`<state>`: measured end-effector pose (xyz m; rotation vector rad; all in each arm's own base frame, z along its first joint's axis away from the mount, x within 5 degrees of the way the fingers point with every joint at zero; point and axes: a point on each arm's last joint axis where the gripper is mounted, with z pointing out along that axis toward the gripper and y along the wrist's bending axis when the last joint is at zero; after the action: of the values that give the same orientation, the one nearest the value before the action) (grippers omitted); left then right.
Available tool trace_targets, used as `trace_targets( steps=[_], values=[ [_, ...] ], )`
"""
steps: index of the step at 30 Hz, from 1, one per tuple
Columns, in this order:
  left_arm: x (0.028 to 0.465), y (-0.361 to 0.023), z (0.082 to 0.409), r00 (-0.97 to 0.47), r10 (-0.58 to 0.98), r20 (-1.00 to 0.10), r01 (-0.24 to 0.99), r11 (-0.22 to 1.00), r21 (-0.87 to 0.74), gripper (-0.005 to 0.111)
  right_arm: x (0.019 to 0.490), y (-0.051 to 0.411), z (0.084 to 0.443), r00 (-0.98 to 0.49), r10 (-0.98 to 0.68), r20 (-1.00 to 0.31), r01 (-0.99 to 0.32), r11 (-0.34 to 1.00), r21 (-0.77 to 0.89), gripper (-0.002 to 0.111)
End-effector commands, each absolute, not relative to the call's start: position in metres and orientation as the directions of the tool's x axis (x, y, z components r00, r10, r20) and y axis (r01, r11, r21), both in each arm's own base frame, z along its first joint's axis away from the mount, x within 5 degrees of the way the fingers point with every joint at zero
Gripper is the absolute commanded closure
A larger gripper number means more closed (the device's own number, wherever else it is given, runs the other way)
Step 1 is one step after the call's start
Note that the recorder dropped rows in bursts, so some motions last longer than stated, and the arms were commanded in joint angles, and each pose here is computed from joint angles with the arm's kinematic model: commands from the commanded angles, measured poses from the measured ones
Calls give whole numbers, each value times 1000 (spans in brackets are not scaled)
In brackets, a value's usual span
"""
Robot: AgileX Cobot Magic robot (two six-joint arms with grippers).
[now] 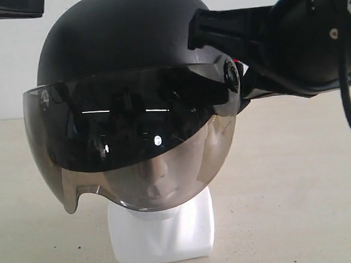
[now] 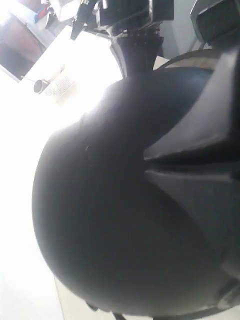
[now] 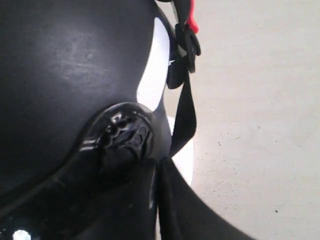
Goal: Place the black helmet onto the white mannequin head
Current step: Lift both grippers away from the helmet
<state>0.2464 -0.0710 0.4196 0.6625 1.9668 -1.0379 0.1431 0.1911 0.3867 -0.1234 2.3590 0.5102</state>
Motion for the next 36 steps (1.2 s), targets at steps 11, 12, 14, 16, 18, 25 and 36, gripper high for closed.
trace_targets(
  steps=[11, 12, 14, 16, 18, 25, 36],
  values=[
    [314, -39, 366, -724, -37, -688, 553, 566, -612, 102, 128, 172, 430, -625, 220, -749, -360, 770, 527, 108],
    [318, -38, 360, -737, -33, -676, 542, 569, -618, 102, 128, 171, 429, -627, 216, -748, -354, 777, 521, 108],
    [323, -37, 351, -751, -25, -659, 530, 572, -626, 102, 128, 172, 427, -630, 209, -748, -351, 783, 514, 108],
    [327, -36, 346, -763, -25, -646, 519, 572, -635, 102, 128, 171, 427, -626, 199, -754, -357, 787, 504, 108],
    [328, -42, 343, -768, -9, -640, 525, 563, -638, 102, 128, 171, 427, -621, 194, -759, -361, 789, 497, 108],
    [310, -74, 357, -765, 57, -642, 569, 525, -632, 102, 130, 170, 429, -599, 191, -777, -367, 797, 479, 108],
    [280, -81, 389, -722, 59, -689, 610, 524, -594, 102, 132, 169, 430, -575, 191, -796, -370, 807, 461, 108]
  ],
)
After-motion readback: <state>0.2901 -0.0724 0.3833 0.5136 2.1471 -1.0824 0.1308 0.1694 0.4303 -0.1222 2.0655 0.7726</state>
